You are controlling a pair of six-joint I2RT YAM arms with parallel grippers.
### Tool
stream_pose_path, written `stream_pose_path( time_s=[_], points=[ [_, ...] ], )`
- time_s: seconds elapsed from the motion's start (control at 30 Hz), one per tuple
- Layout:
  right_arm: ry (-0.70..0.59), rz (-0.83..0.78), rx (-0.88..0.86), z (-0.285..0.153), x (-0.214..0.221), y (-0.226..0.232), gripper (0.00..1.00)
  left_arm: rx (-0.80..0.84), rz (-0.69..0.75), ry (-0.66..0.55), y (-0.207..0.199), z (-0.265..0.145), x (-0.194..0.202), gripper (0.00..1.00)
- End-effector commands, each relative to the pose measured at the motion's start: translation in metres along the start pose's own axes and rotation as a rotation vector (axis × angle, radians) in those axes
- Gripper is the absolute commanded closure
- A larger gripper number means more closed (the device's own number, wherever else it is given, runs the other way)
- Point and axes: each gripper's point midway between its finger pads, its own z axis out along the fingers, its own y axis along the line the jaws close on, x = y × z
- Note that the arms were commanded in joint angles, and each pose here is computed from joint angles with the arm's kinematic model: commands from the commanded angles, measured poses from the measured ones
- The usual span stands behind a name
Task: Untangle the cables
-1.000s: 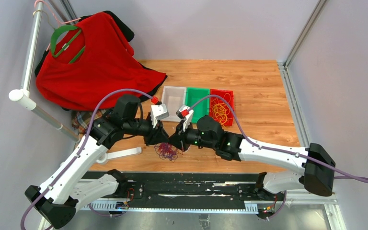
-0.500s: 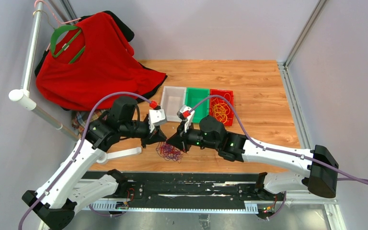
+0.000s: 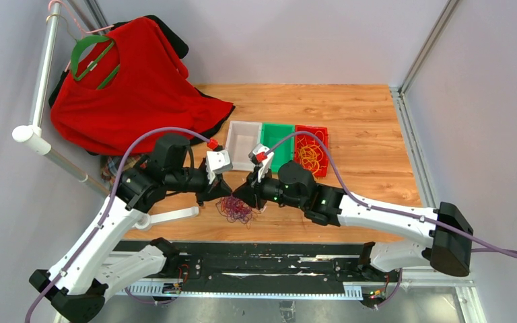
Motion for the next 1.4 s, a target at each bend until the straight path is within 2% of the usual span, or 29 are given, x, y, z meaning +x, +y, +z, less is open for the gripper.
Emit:
stream_pose_path(
  time_s=[0.0,0.23,0.37,0.63,0.8,1.1,1.37],
  points=[
    [-0.121,0.005,0.121,0.007,-0.034,-0.016,0.77,0.042,-0.064,-0.019,-0.012,-0.005,-0.008,0.99],
    [-0.154,0.004,0.184,0.019,-0.035,-0.025,0.51,0.06,-0.097,-0.016,-0.01,-0.001,-0.015,0.99],
    [-0.156,0.006,0.237,0.023,-0.031,-0.036,0.41,0.063,-0.092,-0.023,-0.009,-0.001,-0.023,0.99],
    [-0.135,0.015,0.305,0.039,-0.017,-0.051,0.38,0.098,-0.091,-0.053,-0.015,-0.005,-0.035,0.99],
    [-0.075,0.025,0.393,0.043,0.016,-0.076,0.38,0.133,-0.058,-0.108,-0.026,-0.016,-0.054,0.99],
    [-0.038,0.096,0.452,0.024,0.061,-0.1,0.38,0.097,0.015,-0.156,-0.025,-0.032,-0.081,1.0],
    [-0.008,0.151,0.521,-0.001,0.099,-0.12,0.4,-0.004,0.127,-0.207,-0.014,-0.053,-0.109,1.0]
  ],
)
